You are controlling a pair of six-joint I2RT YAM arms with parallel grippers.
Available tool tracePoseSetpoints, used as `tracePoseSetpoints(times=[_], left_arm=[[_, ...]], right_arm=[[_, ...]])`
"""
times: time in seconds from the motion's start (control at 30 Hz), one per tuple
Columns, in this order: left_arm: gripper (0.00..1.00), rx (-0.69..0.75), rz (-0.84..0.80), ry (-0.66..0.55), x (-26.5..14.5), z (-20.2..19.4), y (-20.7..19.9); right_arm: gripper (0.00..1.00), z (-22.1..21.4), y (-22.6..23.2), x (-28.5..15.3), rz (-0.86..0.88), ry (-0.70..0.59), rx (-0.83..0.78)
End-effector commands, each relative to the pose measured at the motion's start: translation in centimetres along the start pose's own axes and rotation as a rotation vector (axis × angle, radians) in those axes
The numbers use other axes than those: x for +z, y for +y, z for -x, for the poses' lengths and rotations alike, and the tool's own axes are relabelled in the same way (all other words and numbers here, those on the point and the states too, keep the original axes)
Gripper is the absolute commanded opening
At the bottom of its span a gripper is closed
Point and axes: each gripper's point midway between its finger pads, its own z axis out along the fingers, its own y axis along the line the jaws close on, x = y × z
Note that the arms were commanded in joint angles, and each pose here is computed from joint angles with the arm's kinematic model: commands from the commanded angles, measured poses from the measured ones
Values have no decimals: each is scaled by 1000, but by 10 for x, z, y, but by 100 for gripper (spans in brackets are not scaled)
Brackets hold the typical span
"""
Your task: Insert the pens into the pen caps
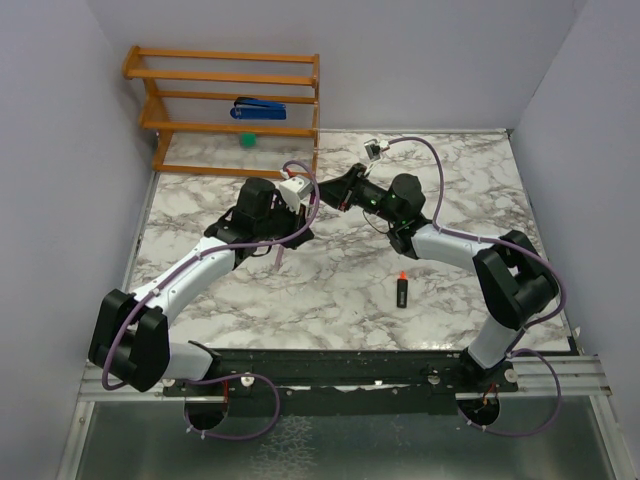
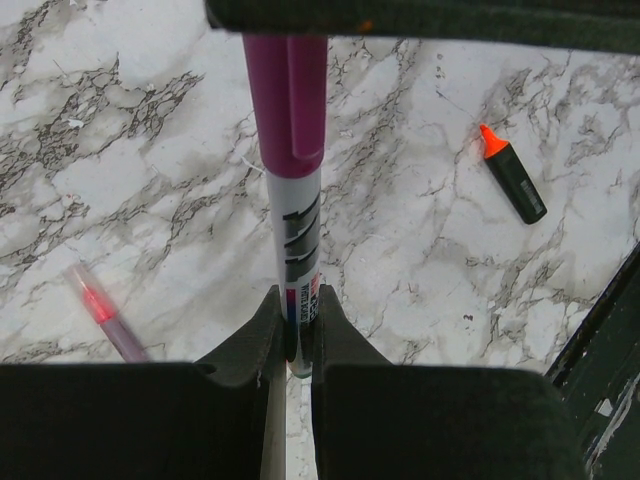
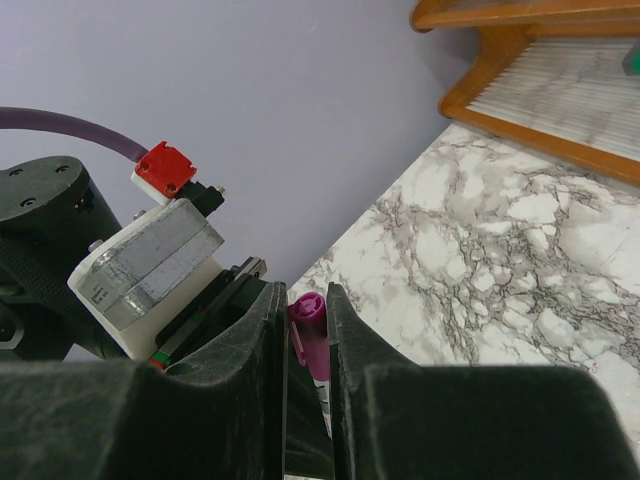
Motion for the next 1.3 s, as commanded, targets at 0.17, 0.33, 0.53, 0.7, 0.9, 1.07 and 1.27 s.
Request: tracePoseSetpoints(times=[0.17,0.33,0.53,0.7,0.9,1.07,1.27], left_arm=[[0,121,42,-348,-19,102,2],[0,112,55,-328,-16,96,5],[0,109,59,-322,-13,93,8],[0,90,65,-254,1,70,16],[0,9,72,-98,21,14,27],[0,-62,76,17,37,-26,34],[0,-88,204,215,40,-47,55]], right_arm=[[0,-99,10,-16,44,324,167],[0,-101,8,-17,40,327,173],[0,-101,7,-17,36,329,167],[19,-86,0,-8,-25,304,96],[50,-14,-10,7,-142,147,-93],[69,72,-36,-22,-301,-63,-210],[75,128,-76,-64,-321,-176,-124]])
